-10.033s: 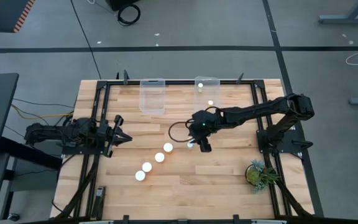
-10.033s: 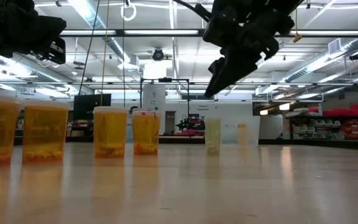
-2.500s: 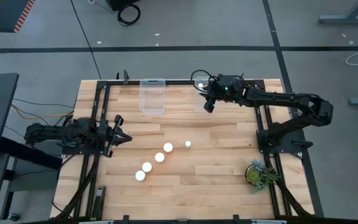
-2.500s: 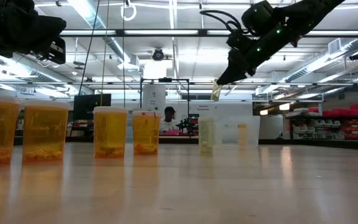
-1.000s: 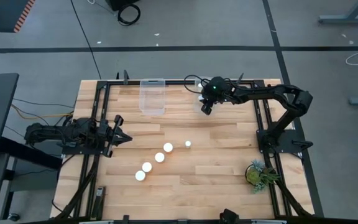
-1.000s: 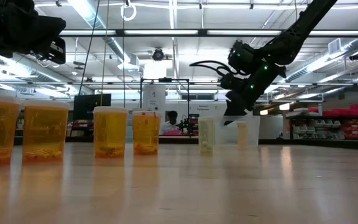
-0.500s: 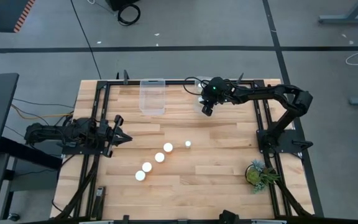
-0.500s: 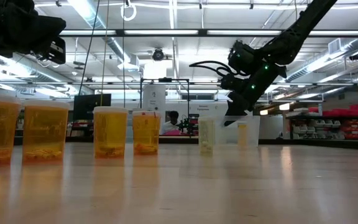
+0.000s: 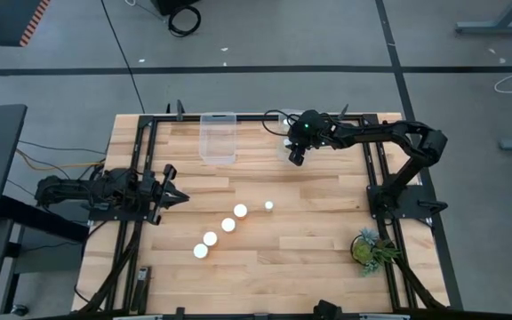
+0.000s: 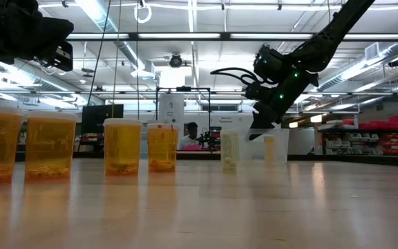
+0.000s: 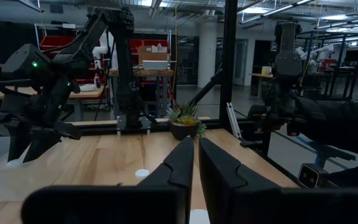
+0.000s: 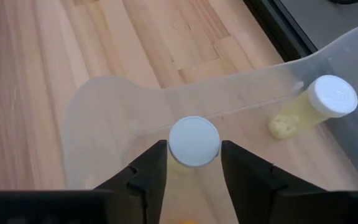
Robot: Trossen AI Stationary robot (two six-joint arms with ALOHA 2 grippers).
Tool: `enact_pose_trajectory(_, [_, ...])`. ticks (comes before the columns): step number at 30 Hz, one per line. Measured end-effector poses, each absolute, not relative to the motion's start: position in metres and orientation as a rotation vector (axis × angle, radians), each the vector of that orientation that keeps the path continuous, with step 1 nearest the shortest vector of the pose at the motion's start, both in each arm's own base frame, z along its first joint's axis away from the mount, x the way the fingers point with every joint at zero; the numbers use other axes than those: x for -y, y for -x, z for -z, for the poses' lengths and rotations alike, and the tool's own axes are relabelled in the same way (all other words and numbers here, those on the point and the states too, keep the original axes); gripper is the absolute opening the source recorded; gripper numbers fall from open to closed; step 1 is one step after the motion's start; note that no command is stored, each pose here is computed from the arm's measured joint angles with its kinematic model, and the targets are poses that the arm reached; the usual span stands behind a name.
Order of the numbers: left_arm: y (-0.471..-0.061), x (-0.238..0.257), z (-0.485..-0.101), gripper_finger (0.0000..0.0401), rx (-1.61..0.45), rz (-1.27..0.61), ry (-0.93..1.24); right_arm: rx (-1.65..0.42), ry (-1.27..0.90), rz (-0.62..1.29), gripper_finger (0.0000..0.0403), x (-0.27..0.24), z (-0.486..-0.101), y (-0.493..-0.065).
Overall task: Pick and place medicine bottles into bin by pill shape (circle, oval)
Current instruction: Put the top small yellow pill bottle into the right transparent bin
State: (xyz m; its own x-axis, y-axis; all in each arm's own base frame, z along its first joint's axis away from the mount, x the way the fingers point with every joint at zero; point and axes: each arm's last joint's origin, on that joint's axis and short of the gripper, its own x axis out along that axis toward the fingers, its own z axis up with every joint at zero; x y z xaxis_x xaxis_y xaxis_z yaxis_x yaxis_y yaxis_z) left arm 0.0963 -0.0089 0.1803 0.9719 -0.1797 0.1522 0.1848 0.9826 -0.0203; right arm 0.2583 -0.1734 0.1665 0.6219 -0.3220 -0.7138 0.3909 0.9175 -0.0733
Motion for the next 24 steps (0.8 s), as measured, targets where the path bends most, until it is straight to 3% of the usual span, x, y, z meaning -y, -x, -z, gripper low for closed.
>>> enact_pose_trajectory(24, [-0.0964, 0.0089, -0.1803, 0.0026, 0.150, 0.184, 0.034, -0.809, -0.096, 0.402, 0.0213, 0.1728, -0.1660, -0.2577])
